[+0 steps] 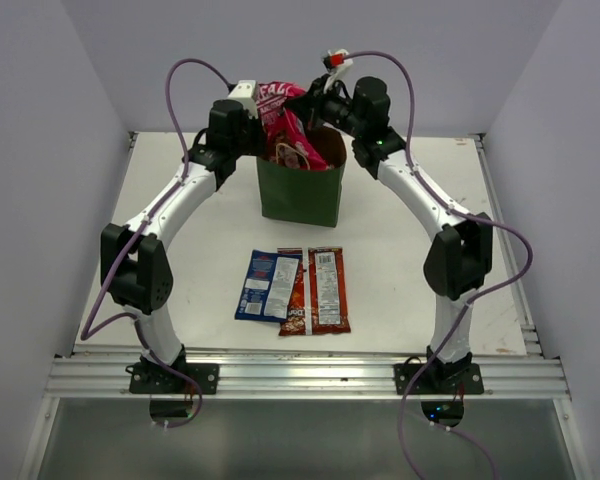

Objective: Place the snacks into the paper bag

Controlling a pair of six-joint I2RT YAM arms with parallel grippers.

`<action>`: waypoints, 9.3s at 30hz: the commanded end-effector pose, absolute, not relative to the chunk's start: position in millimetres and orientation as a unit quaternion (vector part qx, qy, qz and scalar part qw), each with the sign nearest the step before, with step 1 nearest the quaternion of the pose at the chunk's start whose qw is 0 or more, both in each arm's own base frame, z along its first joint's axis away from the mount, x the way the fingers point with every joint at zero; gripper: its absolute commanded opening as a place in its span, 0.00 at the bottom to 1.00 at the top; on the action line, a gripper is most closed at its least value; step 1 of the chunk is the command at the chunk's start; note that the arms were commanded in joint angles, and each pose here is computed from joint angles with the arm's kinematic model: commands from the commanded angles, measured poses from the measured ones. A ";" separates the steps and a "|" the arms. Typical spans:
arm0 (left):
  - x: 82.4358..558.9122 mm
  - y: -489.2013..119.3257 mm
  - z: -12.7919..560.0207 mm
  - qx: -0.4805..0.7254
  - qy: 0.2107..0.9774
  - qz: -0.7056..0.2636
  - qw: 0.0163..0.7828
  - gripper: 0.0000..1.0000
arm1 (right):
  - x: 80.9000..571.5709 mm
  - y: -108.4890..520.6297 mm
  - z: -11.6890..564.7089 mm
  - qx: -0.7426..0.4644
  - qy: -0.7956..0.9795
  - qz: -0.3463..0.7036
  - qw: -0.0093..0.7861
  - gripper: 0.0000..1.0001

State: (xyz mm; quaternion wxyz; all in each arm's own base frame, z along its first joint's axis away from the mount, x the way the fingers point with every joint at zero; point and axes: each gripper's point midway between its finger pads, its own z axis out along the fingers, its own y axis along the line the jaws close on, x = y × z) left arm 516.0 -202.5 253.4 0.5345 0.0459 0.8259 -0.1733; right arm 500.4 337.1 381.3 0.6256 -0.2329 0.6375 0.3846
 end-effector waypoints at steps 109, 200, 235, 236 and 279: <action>494.3 -204.0 231.2 0.053 0.851 -0.176 0.492 0.00 | 269.2 233.3 107.0 -0.079 0.903 0.180 0.381 0.00; 495.7 -196.1 230.1 0.051 0.853 -0.170 0.490 0.00 | 462.2 279.7 431.0 -0.196 0.720 0.160 0.646 0.61; 493.2 -202.3 232.3 0.051 0.849 -0.193 0.489 0.00 | 461.2 289.1 279.6 -0.210 0.818 0.183 0.502 0.37; 492.8 -202.2 233.9 0.051 0.848 -0.193 0.491 0.00 | 466.0 294.3 275.0 -0.209 0.822 0.188 0.496 0.37; 484.4 -195.9 243.9 0.042 0.844 -0.189 0.499 0.00 | 301.0 265.5 376.0 -0.206 0.726 0.251 0.606 0.74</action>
